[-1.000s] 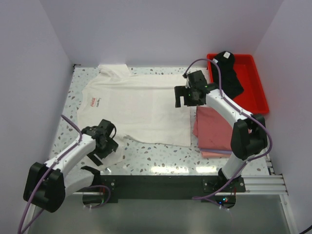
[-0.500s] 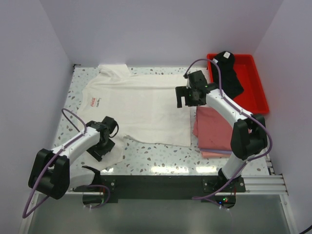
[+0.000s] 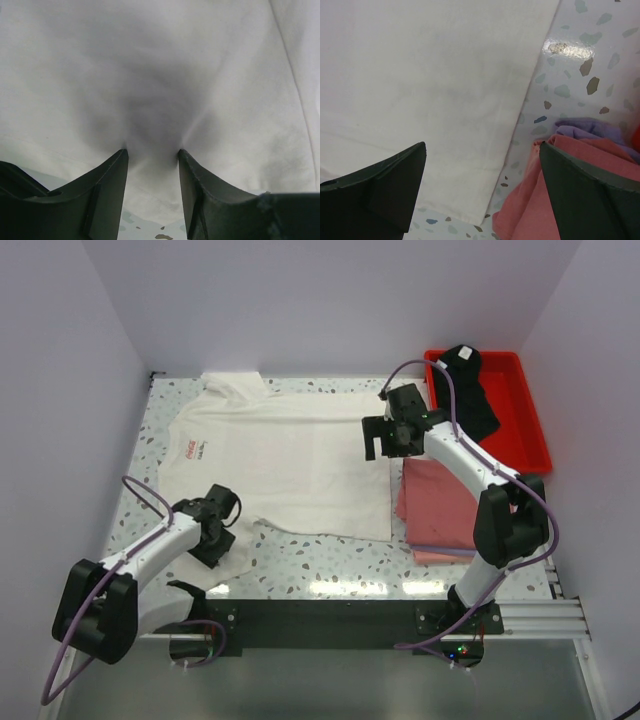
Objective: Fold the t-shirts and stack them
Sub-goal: Fold the tshirt
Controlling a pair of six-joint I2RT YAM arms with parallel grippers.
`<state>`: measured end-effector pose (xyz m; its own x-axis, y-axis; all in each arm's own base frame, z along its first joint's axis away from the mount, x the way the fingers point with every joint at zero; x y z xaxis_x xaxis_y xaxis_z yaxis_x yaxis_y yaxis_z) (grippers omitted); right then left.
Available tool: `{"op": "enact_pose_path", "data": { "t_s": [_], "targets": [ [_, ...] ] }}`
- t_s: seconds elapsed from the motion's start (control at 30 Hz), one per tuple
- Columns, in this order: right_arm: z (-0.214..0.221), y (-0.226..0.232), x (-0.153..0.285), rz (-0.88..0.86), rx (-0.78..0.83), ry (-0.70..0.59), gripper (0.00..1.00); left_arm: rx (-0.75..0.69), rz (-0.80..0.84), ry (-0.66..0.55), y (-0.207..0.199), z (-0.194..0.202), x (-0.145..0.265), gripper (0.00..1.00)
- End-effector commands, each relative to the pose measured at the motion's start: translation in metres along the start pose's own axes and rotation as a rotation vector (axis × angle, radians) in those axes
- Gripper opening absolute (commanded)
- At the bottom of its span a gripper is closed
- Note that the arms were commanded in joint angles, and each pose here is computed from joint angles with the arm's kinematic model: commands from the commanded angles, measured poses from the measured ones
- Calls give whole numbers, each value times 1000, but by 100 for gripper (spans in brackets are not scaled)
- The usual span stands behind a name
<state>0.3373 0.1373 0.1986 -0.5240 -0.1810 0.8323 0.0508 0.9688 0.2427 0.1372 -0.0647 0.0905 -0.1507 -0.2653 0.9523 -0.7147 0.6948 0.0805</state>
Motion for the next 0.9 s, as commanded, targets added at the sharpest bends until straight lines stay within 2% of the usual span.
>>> {"op": "enact_pose_path", "data": {
  "t_s": [0.0, 0.2, 0.27, 0.37, 0.4, 0.6, 0.73, 0.87],
  "targets": [
    [-11, 2, 14, 9, -8, -48, 99, 41, -25, 37, 7, 15, -24, 47],
    [-1, -2, 21, 11, -35, -34, 99, 36, -5, 15, 6, 11, -18, 28],
    [5, -4, 22, 15, -39, -22, 99, 27, -15, 6, 7, 9, -14, 25],
    [13, -6, 27, 21, -43, -12, 99, 18, -16, -12, 6, 4, -6, 11],
    [16, -6, 30, 25, -39, -7, 99, 21, -1, -26, 3, 0, 0, 1],
    [71, 12, 43, 11, 60, 45, 99, -14, 29, -51, 3, -6, 13, 0],
    [127, 12, 59, -61, 268, 141, 99, -12, 37, -62, 3, -9, 20, 0],
    [153, 8, 61, -82, 372, 209, 97, -6, 42, -78, 4, -11, 23, 0]
  ]
}}
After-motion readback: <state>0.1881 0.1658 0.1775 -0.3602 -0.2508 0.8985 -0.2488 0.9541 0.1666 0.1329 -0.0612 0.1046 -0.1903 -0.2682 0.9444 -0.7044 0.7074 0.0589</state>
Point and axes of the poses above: each gripper's point midway between its finger pads, its own x axis back along the fingers, its own y axis along the line the jaws close on, z = x × y, the point moved 9 cm from there along x, back along the fingers, and after that the axes turned 15 degrees about -x, right-handed, at the moved point
